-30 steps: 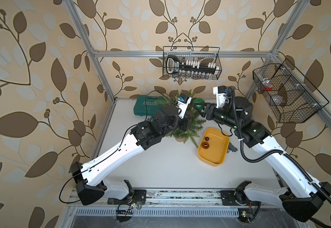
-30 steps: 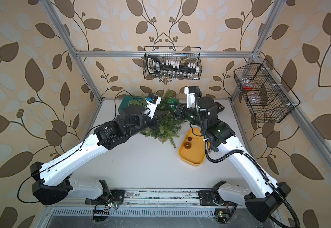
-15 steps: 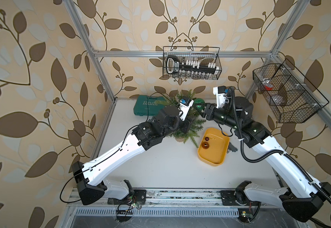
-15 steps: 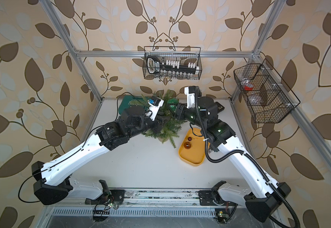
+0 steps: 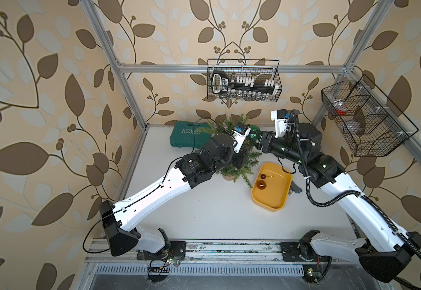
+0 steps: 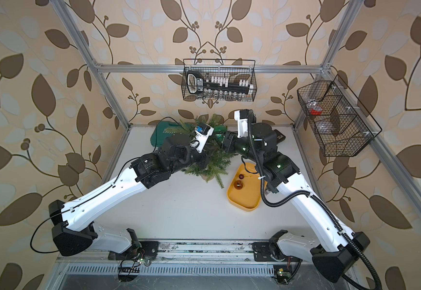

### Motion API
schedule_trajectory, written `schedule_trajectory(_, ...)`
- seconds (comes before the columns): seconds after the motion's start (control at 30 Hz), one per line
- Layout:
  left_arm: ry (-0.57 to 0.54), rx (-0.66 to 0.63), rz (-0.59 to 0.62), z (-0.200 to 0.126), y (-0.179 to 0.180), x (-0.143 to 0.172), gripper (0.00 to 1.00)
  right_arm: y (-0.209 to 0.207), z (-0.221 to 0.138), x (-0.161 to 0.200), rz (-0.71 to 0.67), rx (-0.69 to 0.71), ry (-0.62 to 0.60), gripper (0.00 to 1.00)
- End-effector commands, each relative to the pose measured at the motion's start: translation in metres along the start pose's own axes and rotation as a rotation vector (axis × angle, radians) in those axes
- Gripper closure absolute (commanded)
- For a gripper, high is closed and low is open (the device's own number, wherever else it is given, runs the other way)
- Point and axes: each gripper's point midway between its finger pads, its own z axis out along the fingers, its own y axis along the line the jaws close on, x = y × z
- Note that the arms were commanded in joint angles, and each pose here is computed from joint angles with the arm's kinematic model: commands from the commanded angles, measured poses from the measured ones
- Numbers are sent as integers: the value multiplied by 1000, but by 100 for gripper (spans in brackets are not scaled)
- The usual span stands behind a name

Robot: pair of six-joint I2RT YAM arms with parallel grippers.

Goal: Decorate the small christmas tree with ornaments
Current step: Hang an ornament on the christmas tree.

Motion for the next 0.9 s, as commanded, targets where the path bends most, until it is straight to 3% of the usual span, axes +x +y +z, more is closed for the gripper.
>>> schedule_trajectory(0.0, -107, -20, 0, -13, 1, -35, 95, 13, -9, -13, -5, -39, -35, 49)
schedule_trajectory(0.07, -109, -24, -1, -14, 2, -35, 100, 13, -10, -13, -7, -37, -36, 49)
schedule_trajectory(0.47, -115, -43, -15, -32, 8, -32, 100, 14, -12, -15, -9, -34, -44, 49)
schedule_trajectory(0.87, -108, -77, -20, -25, 15, -33, 100, 8, -4, -18, -20, -4, -49, 49)
